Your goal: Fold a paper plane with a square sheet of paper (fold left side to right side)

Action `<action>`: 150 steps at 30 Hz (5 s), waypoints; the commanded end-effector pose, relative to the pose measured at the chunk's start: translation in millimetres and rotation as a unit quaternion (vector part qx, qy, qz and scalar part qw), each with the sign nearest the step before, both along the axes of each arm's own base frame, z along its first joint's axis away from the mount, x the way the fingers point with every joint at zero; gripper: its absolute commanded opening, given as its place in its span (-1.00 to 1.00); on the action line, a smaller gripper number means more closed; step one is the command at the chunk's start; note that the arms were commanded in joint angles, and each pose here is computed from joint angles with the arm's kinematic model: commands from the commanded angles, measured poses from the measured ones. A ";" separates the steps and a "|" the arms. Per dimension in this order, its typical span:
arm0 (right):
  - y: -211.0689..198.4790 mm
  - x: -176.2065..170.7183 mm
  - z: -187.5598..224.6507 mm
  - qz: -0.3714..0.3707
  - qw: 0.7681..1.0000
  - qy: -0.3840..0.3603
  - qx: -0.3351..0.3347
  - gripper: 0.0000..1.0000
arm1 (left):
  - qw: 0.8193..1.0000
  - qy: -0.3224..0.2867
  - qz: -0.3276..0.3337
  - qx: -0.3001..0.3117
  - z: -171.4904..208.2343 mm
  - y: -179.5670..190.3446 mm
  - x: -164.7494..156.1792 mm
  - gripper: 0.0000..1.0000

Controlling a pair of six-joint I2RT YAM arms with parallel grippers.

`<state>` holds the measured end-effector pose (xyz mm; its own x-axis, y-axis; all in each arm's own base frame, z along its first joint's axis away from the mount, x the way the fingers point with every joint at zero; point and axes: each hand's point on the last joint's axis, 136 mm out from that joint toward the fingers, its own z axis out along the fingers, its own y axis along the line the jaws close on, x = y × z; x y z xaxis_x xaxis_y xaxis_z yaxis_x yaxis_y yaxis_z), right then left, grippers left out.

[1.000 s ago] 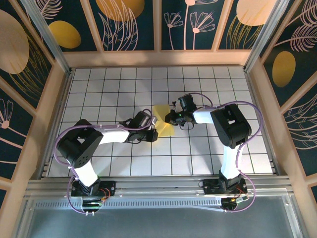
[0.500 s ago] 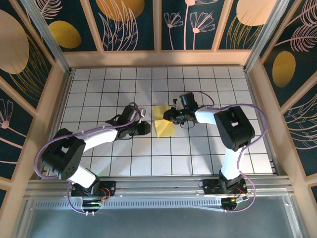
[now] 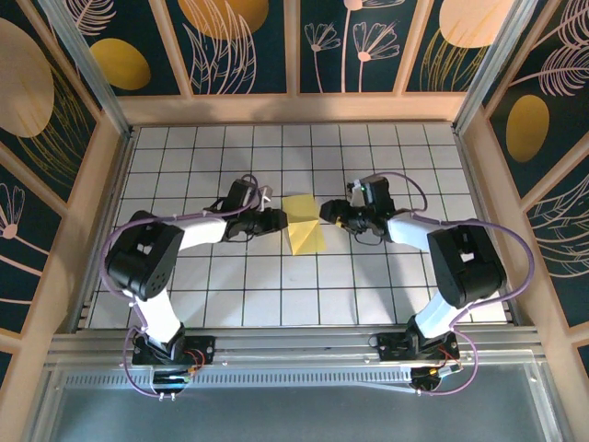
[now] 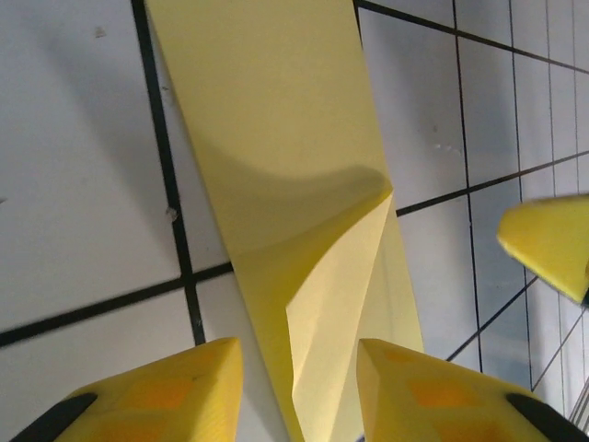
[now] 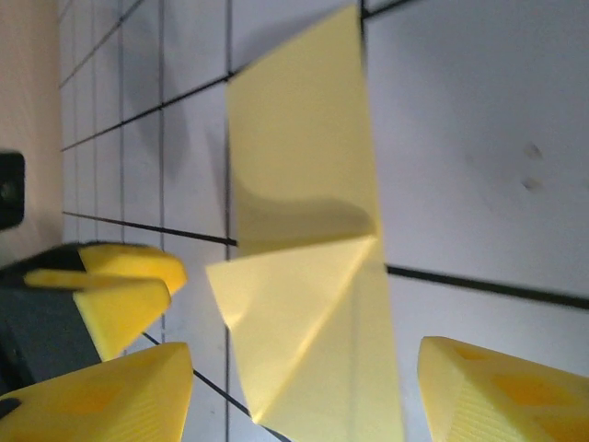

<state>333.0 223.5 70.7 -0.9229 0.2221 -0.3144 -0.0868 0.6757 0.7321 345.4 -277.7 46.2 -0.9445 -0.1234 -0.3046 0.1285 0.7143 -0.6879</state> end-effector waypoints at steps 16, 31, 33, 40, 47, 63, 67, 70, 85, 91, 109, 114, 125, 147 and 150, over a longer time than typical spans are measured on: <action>2.5 -8.7 -0.2 0.018 0.999 -0.013 0.034 0.23 | 0.997 -0.050 -0.032 -0.058 21.0 -18.5 8.9 -0.93; 53.0 4.1 5.9 0.045 0.993 -0.043 0.103 0.11 | 0.990 -0.063 0.021 -0.126 46.6 -8.5 -5.9 -0.95; 56.5 6.4 3.1 0.045 0.993 -0.044 0.105 0.11 | 0.990 -0.063 0.021 -0.126 46.2 -8.3 -6.3 -0.95; 65.7 13.4 -1.4 0.043 0.991 -0.044 0.122 0.11 | 0.990 -0.060 0.024 -0.123 43.3 -6.9 -7.3 -0.95; 77.2 21.2 -4.5 0.048 0.990 -0.042 0.129 0.11 | 0.990 -0.057 0.026 -0.123 40.8 -6.0 -8.3 -0.96; 83.1 25.1 -11.8 0.046 0.990 -0.037 0.129 -0.22 | 0.995 -0.022 0.056 -0.076 6.9 5.0 -6.9 -0.94; 83.9 26.2 -14.5 0.045 0.991 -0.034 0.123 -0.31 | 0.996 -0.015 0.056 -0.073 1.8 4.5 -6.9 -0.93; 84.2 26.6 -19.7 0.044 0.992 -0.028 0.112 -0.38 | 0.996 -0.011 0.057 -0.072 -1.2 4.3 -6.4 -0.90; 58.5 47.7 45.0 0.011 0.991 -0.116 0.069 -1.00 | 0.976 -0.159 0.124 -0.086 107.5 33.4 6.6 0.07; 32.1 49.2 124.5 -0.013 0.975 -0.206 0.087 -1.00 | 0.945 -0.240 0.167 -0.144 175.1 53.8 -3.2 0.68; 21.2 -5.4 306.4 0.031 0.903 -0.325 0.279 -1.00 | 0.862 -0.261 -0.013 -0.433 295.7 -3.6 -57.4 0.98; 33.5 -11.5 311.1 0.046 0.902 -0.318 0.290 -1.00 | 0.863 -0.244 -0.049 -0.439 291.8 -30.3 -66.8 0.97; 45.9 -16.9 307.6 0.061 0.901 -0.305 0.304 -1.00 | 0.864 -0.235 -0.056 -0.441 291.4 -41.8 -65.3 0.34; 30.2 -11.2 281.5 0.022 0.925 -0.320 0.203 -0.38 | 0.914 -0.249 -0.035 -0.320 263.5 -36.8 -57.6 -1.00; 12.6 -3.1 264.7 -0.015 0.935 -0.332 0.121 -0.18 | 0.935 -0.249 -0.033 -0.251 249.8 -33.8 -52.6 -1.00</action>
<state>325.1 253.3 341.1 -0.6165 0.4121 -0.6709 -0.5784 0.3411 0.7410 289.7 -313.8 301.3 -0.7472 -0.3732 -0.5499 0.5304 0.1635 -0.8318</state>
